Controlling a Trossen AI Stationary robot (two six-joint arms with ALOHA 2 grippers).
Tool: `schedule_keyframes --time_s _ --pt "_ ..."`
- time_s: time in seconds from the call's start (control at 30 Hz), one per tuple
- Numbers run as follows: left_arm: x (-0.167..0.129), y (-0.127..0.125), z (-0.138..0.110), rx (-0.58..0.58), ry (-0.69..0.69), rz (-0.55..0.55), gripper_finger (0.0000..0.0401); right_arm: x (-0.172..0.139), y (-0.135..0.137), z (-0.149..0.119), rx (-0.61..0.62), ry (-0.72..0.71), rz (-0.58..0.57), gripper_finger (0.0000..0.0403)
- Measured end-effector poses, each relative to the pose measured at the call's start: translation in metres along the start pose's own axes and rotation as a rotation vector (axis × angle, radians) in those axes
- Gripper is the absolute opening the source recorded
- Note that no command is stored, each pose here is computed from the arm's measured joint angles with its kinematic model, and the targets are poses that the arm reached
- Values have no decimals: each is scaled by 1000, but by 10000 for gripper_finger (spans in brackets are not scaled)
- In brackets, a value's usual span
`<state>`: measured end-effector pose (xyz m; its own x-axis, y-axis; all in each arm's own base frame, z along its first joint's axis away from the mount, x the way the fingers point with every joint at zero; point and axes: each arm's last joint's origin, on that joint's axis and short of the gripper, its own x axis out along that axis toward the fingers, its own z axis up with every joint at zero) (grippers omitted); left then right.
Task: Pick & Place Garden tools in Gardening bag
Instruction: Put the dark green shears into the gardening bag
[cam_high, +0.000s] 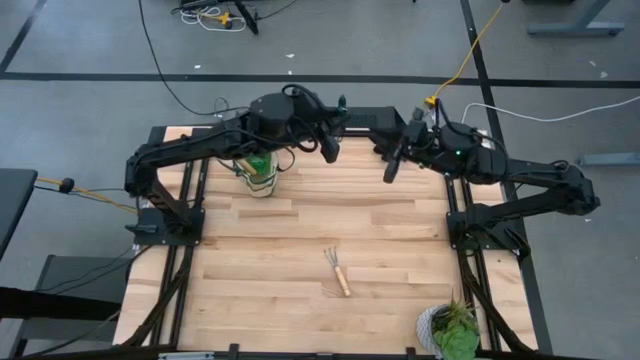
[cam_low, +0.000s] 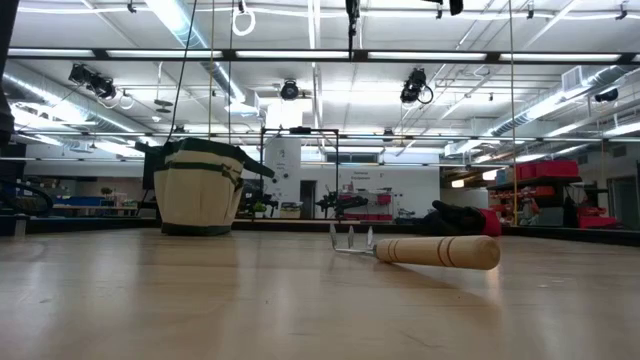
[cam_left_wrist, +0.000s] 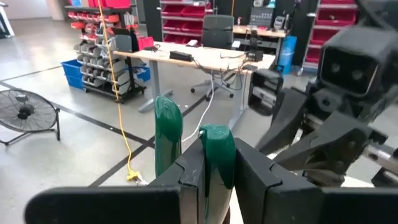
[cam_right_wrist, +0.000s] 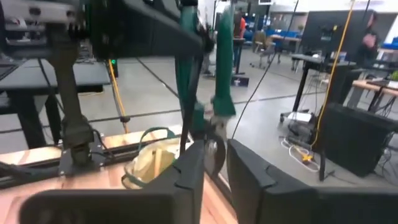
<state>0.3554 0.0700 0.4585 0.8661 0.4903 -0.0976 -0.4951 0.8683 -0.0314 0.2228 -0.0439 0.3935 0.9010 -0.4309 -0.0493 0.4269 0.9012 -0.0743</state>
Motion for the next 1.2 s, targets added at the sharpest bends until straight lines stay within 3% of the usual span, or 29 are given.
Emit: schedule_keyframes --time_s 0.3,0.63,1.2 --pt "-12 3 6 0 6 -33 62 -23 -6 6 30 -4 26 4" --pt "-22 5 10 -4 21 -79 62 -31 -5 6 77 16 135 2" --pt "-55 16 24 -20 40 -71 62 -31 -2 6 82 15 209 0"
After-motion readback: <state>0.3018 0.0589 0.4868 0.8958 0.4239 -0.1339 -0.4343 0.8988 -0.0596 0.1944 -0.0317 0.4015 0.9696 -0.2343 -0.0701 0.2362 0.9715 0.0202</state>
